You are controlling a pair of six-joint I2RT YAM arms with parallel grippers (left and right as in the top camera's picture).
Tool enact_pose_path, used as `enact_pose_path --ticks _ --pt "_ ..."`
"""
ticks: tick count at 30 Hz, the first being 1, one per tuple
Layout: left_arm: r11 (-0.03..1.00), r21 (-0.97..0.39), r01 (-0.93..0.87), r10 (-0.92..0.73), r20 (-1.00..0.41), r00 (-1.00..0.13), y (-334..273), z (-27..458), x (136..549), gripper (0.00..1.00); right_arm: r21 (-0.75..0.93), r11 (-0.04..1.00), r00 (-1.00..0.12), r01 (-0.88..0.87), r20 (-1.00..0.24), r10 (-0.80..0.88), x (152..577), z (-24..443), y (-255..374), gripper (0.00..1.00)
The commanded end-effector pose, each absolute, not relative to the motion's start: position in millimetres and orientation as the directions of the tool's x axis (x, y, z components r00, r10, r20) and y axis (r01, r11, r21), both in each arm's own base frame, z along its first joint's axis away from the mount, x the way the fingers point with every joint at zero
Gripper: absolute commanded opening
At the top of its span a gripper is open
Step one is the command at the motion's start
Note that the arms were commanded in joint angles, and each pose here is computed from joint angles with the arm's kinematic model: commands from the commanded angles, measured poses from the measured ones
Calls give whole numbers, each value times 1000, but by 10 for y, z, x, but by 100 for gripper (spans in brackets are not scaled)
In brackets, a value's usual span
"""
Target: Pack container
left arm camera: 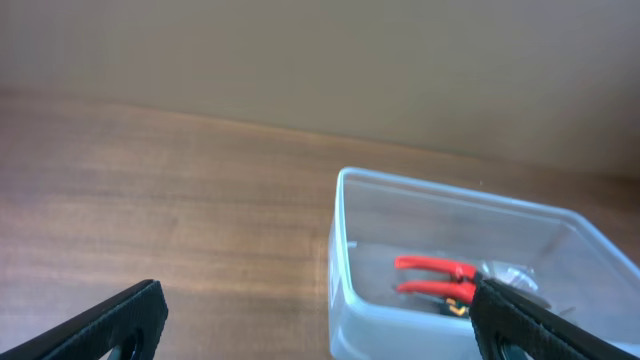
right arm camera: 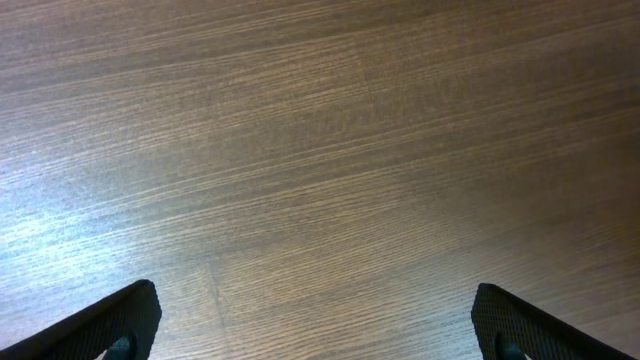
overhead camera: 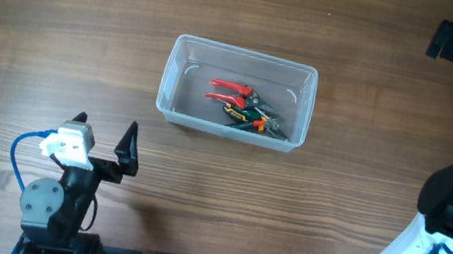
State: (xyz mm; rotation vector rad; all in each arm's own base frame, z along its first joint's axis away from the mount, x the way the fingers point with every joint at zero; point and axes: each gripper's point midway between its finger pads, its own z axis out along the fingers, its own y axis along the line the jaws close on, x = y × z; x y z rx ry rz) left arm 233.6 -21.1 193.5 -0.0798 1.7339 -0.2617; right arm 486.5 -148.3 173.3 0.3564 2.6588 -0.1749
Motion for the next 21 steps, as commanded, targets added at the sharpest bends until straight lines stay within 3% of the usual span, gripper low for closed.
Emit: enact_pose_path --ticks 1,21 --pt "972 -207 114 -179 -961 -213 -256 1809 2308 100 -60 961 -854 271 -475 211 4886 1849 -1463 100" --pt "972 -201 118 -176 -965 -193 -248 1509 2367 100 -60 961 -853 272 -477 211 4890 1851 -1464 100"
